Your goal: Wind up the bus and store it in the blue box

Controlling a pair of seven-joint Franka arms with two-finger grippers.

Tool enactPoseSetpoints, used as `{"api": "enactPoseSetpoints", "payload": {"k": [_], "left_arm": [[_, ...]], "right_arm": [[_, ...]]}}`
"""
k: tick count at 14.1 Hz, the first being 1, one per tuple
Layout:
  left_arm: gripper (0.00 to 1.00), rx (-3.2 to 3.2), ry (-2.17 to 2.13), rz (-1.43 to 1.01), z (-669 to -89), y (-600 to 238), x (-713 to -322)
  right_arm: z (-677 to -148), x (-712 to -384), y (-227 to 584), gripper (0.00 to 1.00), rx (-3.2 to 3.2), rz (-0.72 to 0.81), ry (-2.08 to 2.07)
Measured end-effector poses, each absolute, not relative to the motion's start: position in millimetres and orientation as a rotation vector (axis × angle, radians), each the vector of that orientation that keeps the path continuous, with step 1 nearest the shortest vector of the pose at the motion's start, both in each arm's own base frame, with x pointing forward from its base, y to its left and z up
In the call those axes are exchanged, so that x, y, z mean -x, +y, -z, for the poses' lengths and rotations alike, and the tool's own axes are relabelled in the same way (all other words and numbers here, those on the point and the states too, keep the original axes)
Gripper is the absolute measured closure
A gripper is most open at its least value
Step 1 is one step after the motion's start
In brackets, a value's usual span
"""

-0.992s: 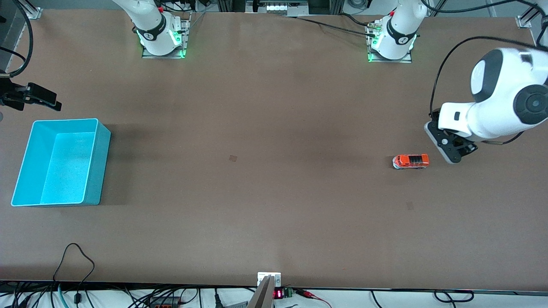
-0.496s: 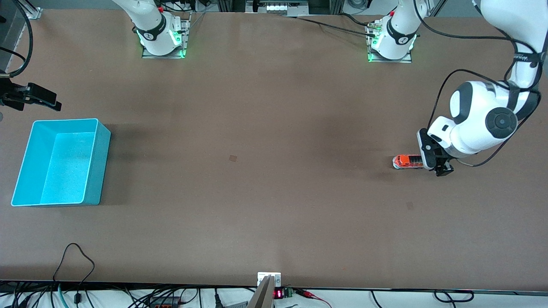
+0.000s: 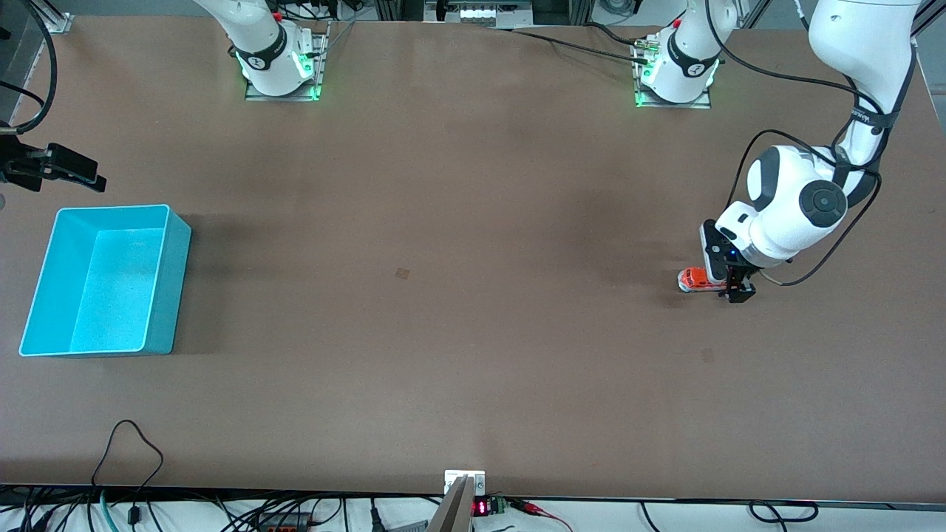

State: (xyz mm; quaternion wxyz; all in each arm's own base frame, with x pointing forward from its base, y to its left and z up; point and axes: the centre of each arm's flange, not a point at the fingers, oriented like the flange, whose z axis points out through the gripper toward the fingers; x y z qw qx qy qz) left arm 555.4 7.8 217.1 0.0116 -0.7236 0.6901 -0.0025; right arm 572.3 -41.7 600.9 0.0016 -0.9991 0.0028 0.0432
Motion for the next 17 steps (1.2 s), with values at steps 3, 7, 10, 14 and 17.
{"api": "enactPoseSetpoints", "payload": {"k": [3,7,10,14,17], "left_arm": [[0.12,2.254,2.16,0.011,-205.1,7.2,-554.6],[0.49,2.255,2.164,0.007,-201.6,6.9,-554.2],[0.49,2.255,2.166,0.007,-201.1,6.8,-554.1],[0.49,2.26,2.16,0.006,-200.9,9.5,-554.0],[0.49,2.29,2.13,0.003,-200.3,27.3,-553.8]], "right_arm": [[-600.9,-572.1,-43.6,0.0,3.136,-0.135,0.014],[-600.9,-572.1,-43.9,0.0,3.136,-0.135,0.015],[-600.9,-572.2,-43.9,0.0,3.136,-0.135,0.015],[-600.9,-572.1,-44.4,0.0,3.136,-0.135,0.017],[-600.9,-572.1,-44.5,0.0,3.136,-0.135,0.017]]}}
